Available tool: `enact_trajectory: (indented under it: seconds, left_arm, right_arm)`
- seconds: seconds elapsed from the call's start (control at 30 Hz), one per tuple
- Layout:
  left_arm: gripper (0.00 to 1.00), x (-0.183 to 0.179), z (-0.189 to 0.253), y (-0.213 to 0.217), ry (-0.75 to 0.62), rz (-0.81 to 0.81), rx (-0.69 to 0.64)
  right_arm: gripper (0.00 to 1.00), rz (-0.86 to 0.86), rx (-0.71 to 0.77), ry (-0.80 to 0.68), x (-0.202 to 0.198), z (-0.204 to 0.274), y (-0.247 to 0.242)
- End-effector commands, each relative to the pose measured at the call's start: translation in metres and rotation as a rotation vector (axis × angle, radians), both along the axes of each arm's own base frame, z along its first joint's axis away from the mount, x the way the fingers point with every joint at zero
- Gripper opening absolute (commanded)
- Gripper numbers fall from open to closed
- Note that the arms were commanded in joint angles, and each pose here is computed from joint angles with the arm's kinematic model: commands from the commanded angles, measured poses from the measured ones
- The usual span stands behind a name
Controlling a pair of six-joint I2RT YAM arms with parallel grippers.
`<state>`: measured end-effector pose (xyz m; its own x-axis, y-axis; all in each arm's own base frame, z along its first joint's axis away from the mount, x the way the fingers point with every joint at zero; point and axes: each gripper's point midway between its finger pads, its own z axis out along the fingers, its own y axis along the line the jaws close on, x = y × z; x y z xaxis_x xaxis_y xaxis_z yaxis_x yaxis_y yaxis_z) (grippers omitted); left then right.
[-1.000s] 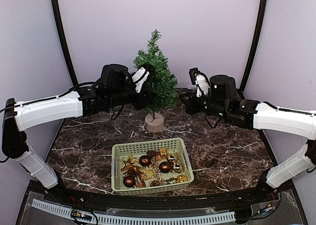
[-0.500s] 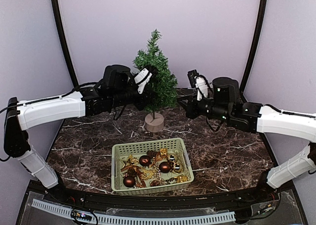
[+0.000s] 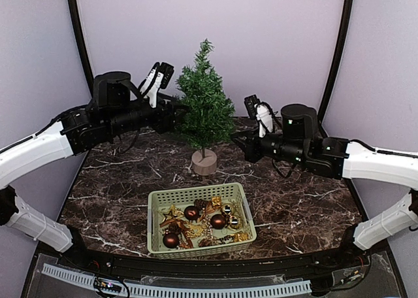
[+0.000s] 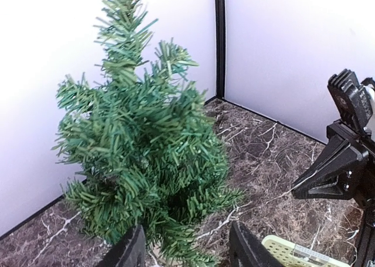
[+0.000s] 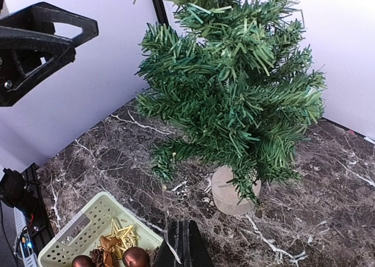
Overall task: Decorate the small christmas tree
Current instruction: Wrap the side of the string light in the gap of the branches.
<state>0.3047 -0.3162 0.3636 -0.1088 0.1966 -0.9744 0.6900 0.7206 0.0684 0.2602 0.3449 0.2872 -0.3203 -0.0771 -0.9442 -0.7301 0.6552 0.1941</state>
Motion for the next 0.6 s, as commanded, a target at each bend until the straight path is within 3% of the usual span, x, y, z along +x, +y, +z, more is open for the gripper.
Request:
enact_trajectory:
  seconds: [0.0,0.2,0.33,0.57]
  left_arm:
    - [0.50,0.002,-0.033,0.011,0.185,0.052,0.019]
    - [0.52,0.006,-0.056,0.001,0.270,0.040,0.044]
    - [0.60,0.011,-0.062,-0.004,0.278,0.038,0.049]
    - [0.63,0.023,-0.061,-0.006,0.266,0.049,0.010]
  right_arm:
    - [0.00,0.000,0.051,-0.047,-0.003,0.029,0.007]
    - [0.00,-0.003,0.057,-0.065,-0.005,0.038,0.012]
    - [0.00,-0.025,0.067,-0.067,-0.001,0.042,0.013]
    - [0.00,-0.030,0.099,-0.065,0.003,0.052,0.019]
